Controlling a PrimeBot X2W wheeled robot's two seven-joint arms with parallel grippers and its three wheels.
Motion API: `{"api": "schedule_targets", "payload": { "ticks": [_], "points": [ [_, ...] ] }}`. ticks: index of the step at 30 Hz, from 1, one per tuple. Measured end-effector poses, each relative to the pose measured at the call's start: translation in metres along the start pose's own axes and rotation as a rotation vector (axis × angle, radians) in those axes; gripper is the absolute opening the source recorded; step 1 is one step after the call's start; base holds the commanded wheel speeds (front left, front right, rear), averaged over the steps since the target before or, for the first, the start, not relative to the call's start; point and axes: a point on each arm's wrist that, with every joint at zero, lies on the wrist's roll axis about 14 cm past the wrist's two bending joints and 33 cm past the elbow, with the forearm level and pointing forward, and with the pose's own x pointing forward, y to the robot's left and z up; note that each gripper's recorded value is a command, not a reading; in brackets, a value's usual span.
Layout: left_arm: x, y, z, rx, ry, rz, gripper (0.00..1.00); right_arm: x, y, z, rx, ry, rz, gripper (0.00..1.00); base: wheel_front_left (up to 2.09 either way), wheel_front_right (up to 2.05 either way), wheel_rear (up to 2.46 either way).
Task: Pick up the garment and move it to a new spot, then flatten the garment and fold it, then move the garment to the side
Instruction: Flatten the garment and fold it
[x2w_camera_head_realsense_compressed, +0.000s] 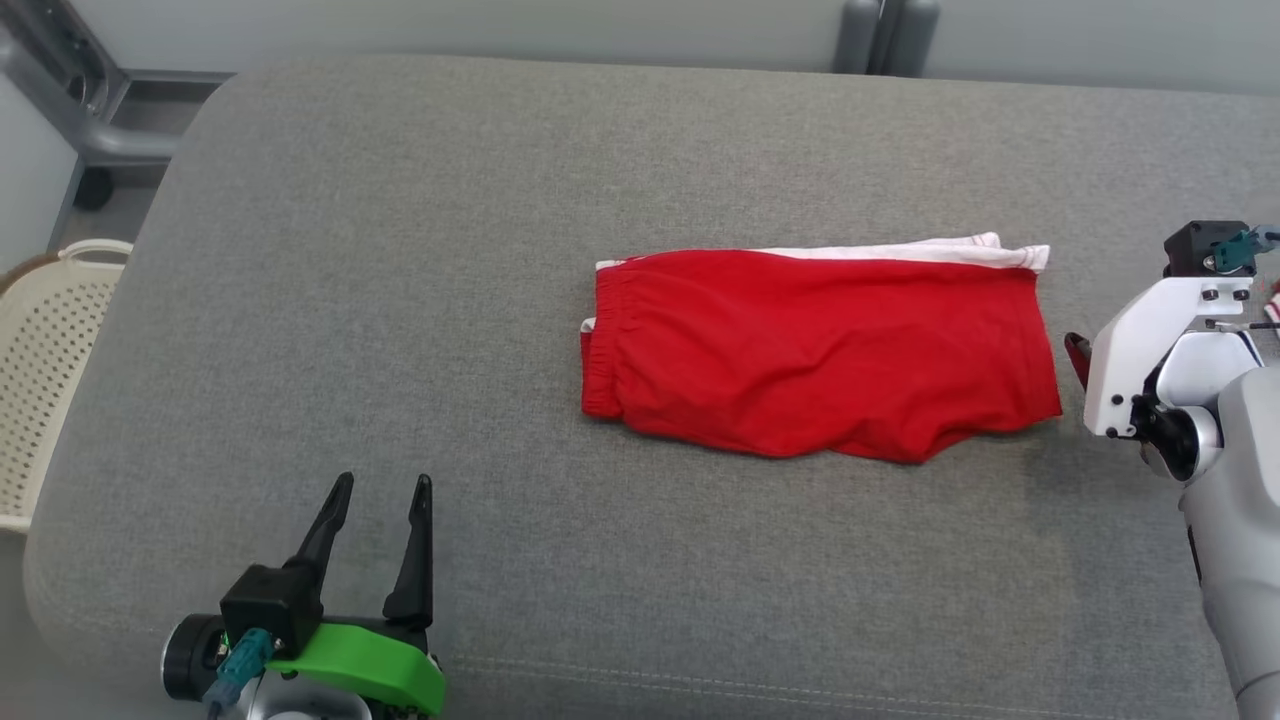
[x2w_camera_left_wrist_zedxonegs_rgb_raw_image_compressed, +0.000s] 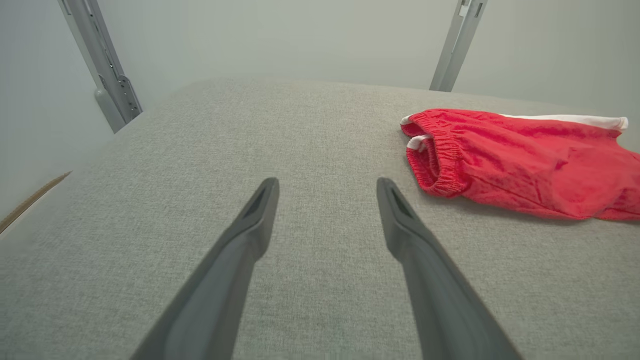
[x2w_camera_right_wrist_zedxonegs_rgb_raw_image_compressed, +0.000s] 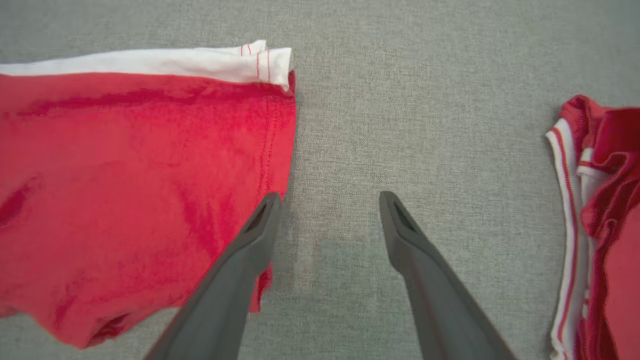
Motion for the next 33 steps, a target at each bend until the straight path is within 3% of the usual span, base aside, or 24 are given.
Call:
{"api": "schedule_targets", "payload": {
  "ticks": [13, 17, 24, 25, 33],
  "points": [
    [-0.005, 0.019, -0.02, 0.0, 0.066, 0.062, 1.0, 0.05, 0.04, -0.026, 0.021, 0.177, 0.064, 1.0, 0.0, 0.0, 0.0],
    [-0.004, 0.022, -0.019, 0.002, 0.063, 0.071, 1.0, 0.055, 0.05, -0.027, 0.076, 0.213, 0.081, 1.0, 0.0, 0.0, 0.0],
    [-0.003, 0.024, -0.021, 0.0, 0.069, 0.081, 1.0, 0.061, 0.069, -0.027, 0.102, 0.264, 0.11, 0.08, 0.0, 0.0, 0.0],
    [-0.004, 0.025, -0.022, -0.001, 0.072, 0.081, 1.0, 0.061, 0.072, -0.027, 0.1, 0.266, 0.113, 0.0, 0.0, 0.0, 0.0],
    [-0.004, 0.026, -0.022, -0.006, 0.072, 0.087, 1.0, 0.062, 0.067, -0.019, 0.082, 0.249, 0.09, 0.0, 0.0, 0.0, 0.0]
  ]
}}
